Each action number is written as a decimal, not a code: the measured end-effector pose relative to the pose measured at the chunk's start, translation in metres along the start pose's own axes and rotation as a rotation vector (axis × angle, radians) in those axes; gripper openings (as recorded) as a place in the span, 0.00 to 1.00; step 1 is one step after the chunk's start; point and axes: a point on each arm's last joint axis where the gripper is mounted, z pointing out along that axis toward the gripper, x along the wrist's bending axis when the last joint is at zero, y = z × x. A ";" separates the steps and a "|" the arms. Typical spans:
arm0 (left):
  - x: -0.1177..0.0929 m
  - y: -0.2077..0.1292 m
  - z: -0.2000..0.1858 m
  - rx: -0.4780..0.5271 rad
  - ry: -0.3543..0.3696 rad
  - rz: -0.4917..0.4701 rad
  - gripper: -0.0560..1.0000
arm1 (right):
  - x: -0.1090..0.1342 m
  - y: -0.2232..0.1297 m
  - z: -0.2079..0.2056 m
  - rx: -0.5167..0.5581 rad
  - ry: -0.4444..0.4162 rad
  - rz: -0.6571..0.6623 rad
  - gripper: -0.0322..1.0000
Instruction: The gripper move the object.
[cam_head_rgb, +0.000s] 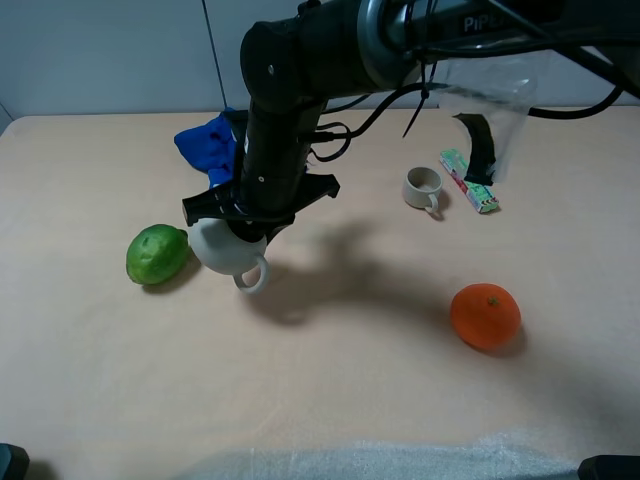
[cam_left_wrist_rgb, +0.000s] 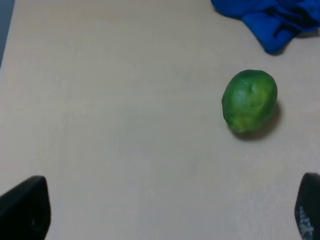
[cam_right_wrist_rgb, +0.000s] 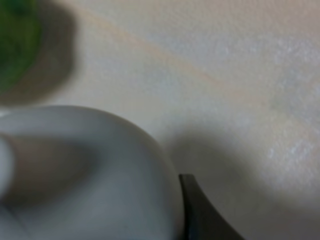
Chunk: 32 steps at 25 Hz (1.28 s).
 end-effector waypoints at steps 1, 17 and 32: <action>0.000 0.000 0.000 0.000 0.000 0.000 0.99 | 0.000 0.001 0.002 -0.006 0.002 0.001 0.03; 0.000 0.000 0.000 0.000 0.000 0.000 0.99 | -0.004 0.004 0.028 -0.033 0.002 0.008 0.03; 0.000 0.000 0.000 0.000 0.000 0.000 0.99 | -0.007 0.004 0.028 -0.030 -0.040 -0.035 0.37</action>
